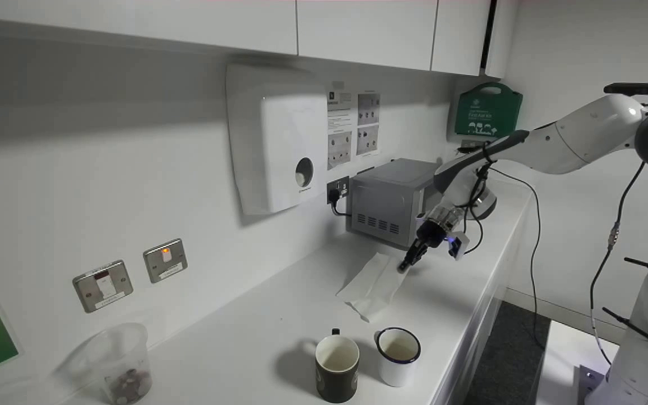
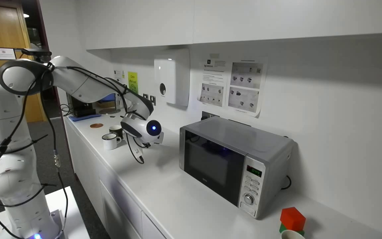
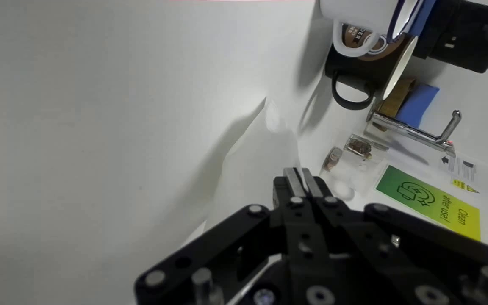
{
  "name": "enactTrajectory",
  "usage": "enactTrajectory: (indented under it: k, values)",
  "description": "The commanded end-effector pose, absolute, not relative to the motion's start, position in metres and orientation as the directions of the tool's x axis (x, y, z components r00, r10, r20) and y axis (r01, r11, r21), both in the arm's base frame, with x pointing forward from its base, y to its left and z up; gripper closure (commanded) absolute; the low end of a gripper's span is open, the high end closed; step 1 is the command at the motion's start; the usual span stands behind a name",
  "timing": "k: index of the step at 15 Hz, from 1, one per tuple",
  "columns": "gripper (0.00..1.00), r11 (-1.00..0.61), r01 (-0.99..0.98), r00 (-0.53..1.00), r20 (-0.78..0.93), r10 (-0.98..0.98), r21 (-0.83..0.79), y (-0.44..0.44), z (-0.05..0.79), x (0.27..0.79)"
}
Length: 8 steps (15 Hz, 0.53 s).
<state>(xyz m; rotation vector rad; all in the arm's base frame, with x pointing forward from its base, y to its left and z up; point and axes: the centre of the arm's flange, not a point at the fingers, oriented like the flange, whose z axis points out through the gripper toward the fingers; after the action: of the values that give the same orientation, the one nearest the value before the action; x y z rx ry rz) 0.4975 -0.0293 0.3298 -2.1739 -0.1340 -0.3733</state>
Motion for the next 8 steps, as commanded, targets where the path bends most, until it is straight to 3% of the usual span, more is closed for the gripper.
enactTrajectory:
  k: [1, 8]
  values:
    - [1.0, -0.657, 0.228, 0.942, 0.333, -0.037, -0.718, -0.0283, 0.3377, 0.4837]
    - [1.0, -0.736, 0.226, 0.935, 0.354, -0.02, -0.638, -0.0286, 0.3373, 0.4866]
